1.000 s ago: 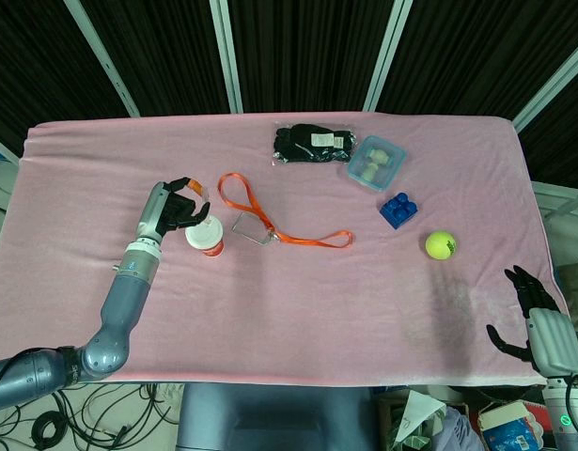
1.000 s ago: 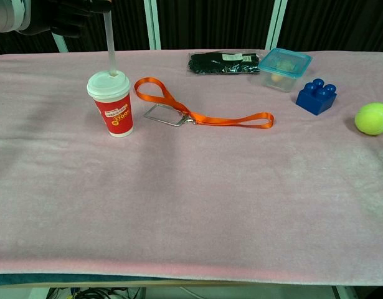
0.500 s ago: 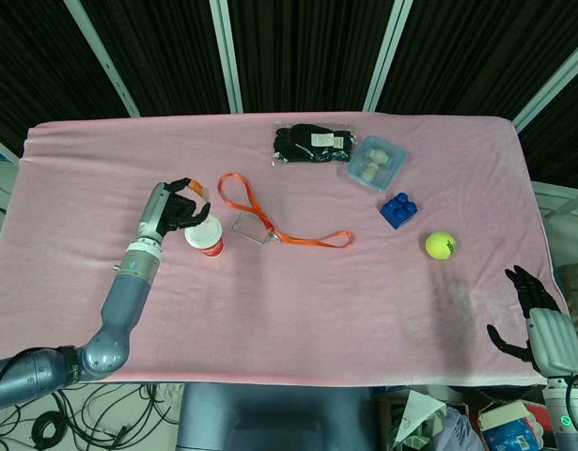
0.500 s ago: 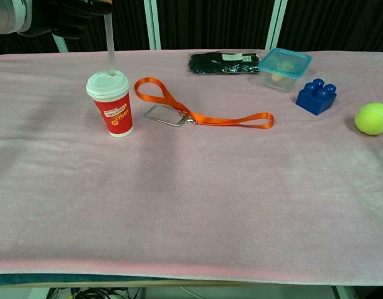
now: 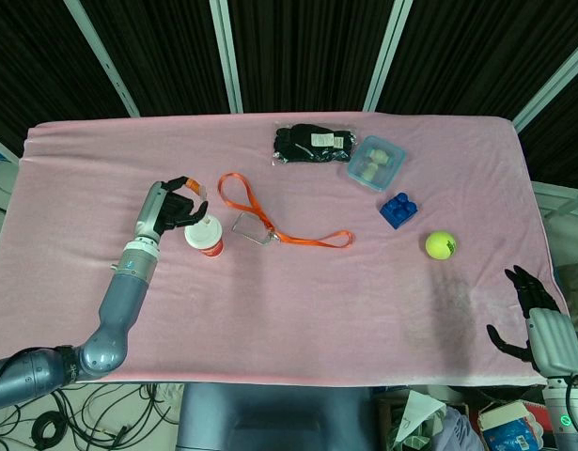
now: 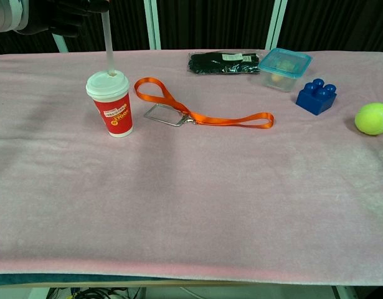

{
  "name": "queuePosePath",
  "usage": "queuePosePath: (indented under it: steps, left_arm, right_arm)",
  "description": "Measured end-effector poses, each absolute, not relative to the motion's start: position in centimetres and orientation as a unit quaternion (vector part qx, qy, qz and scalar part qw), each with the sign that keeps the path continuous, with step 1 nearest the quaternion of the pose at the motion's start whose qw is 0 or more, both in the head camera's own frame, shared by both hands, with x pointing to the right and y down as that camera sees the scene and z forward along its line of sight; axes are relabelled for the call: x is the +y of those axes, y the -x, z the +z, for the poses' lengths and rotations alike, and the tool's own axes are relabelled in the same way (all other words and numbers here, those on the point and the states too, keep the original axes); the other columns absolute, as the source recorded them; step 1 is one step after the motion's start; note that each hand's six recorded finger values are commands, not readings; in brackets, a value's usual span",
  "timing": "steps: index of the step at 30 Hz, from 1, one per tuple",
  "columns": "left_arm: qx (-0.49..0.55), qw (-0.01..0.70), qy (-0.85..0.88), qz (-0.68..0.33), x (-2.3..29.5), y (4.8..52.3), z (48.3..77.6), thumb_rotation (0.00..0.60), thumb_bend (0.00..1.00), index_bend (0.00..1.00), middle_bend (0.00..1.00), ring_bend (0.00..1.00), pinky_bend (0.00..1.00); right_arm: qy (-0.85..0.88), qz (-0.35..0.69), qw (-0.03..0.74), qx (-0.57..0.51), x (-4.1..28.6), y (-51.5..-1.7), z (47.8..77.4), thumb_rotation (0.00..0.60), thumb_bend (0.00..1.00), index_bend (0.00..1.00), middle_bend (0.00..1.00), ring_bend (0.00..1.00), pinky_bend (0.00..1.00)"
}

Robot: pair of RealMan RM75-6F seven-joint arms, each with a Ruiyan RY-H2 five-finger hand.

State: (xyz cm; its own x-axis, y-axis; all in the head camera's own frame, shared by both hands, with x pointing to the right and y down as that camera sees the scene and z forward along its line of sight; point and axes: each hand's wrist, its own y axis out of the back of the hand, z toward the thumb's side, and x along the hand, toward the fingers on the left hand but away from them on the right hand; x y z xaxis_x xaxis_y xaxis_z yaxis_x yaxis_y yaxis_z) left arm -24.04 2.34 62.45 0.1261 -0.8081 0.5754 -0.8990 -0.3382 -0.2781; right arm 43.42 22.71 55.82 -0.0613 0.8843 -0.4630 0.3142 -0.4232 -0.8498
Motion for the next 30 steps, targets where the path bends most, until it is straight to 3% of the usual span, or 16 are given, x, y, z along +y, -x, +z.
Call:
queuePosePath:
  steps: [11, 19, 30]
  left_arm:
    - [-0.572, 0.071, -0.746, 0.335, 2.37, 24.14, 62.70, 0.600, 0.39, 0.59, 1.00, 1.00, 1.00]
    - [-0.557, 0.068, -0.754, 0.341, 2.59, 23.90, 62.87, 0.600, 0.26, 0.48, 1.00, 1.00, 1.00]
    - [-0.560, 0.065, -0.754, 0.336, 2.44, 24.05, 62.65, 0.600, 0.25, 0.46, 1.00, 1.00, 1.00]
  right_arm:
    - [0.635, 0.555, 0.256, -0.472, 22.69, -43.43, 55.82, 0.600, 0.25, 0.00, 0.00, 0.00, 0.14]
    - [0.636, 0.554, 0.255, -0.473, 22.68, -43.42, 55.79, 0.600, 0.25, 0.00, 0.00, 0.00, 0.14]
    - [0.635, 0.554, 0.254, -0.474, 22.70, -43.46, 55.79, 0.600, 0.25, 0.00, 0.00, 0.00, 0.14]
